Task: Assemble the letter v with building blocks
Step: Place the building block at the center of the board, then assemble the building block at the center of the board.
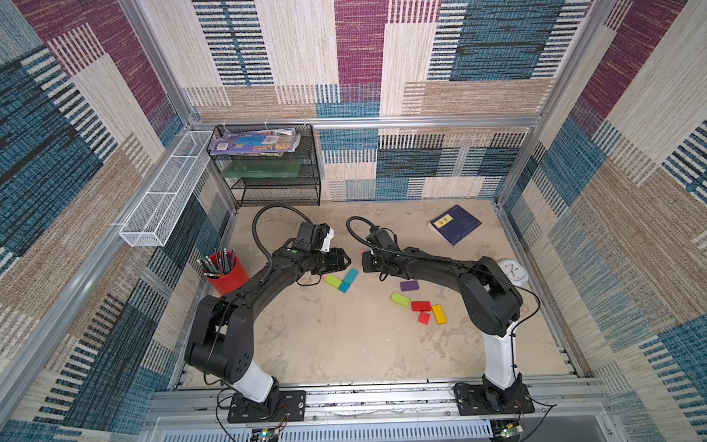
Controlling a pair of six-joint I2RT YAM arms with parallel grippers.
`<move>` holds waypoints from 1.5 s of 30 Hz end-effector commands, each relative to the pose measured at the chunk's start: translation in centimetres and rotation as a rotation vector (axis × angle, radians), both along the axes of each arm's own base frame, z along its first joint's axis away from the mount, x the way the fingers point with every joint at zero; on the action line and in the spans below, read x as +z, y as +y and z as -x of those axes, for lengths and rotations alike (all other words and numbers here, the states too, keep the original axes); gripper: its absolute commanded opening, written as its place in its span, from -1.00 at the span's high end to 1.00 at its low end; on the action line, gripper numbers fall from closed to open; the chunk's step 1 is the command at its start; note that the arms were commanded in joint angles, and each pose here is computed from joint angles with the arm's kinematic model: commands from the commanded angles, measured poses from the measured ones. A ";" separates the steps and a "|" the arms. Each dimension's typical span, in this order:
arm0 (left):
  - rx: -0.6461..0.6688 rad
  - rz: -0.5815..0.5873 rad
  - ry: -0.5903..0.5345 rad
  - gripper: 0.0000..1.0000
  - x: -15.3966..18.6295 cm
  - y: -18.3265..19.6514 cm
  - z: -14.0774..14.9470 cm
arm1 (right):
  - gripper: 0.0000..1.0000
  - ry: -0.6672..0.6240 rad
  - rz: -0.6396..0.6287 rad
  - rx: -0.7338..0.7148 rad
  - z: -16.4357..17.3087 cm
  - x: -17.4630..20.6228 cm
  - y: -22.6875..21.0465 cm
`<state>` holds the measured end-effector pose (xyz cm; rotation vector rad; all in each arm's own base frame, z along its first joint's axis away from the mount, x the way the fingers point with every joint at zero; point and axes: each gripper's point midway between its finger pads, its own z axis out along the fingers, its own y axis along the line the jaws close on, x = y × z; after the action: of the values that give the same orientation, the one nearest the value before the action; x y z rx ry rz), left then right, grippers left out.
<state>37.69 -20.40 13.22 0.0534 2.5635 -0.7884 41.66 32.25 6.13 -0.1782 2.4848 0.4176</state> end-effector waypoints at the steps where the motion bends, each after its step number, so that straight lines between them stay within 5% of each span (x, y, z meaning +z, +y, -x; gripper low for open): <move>1: -0.045 -0.015 0.019 -0.19 -0.6 -0.4 0.0 | 0.55 0.000 0.002 -0.026 -0.4 -0.4 0.0; 15: -0.053 -0.099 0.096 -0.01 -4.7 -0.8 -3.2 | 0.32 0.042 -0.010 -0.056 -1.3 -2.6 0.5; 20: -0.066 -0.130 0.104 0.00 -4.9 -1.2 -5.2 | -0.25 0.058 -0.113 -0.063 -1.4 -1.6 0.8; 24: -0.083 -0.174 0.116 0.06 -5.1 -1.3 -6.6 | -0.37 0.037 -0.219 -0.058 -1.4 1.2 0.2; 29: -0.096 -0.195 0.136 0.20 -5.9 -1.4 -7.1 | -0.19 0.004 -0.300 -0.054 -1.1 3.0 -2.4; 34: -0.132 -0.175 0.163 0.62 -7.2 -2.5 -6.9 | 0.59 0.065 -0.310 0.035 -1.0 0.6 -2.9; 45: -0.166 -0.219 0.207 0.86 -9.1 -3.1 -7.5 | 0.79 0.130 -0.335 0.096 -1.0 -2.8 -1.6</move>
<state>45.59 -23.53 4.43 0.2045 2.8379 -0.6024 42.23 29.71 2.88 -0.0872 2.5301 0.8515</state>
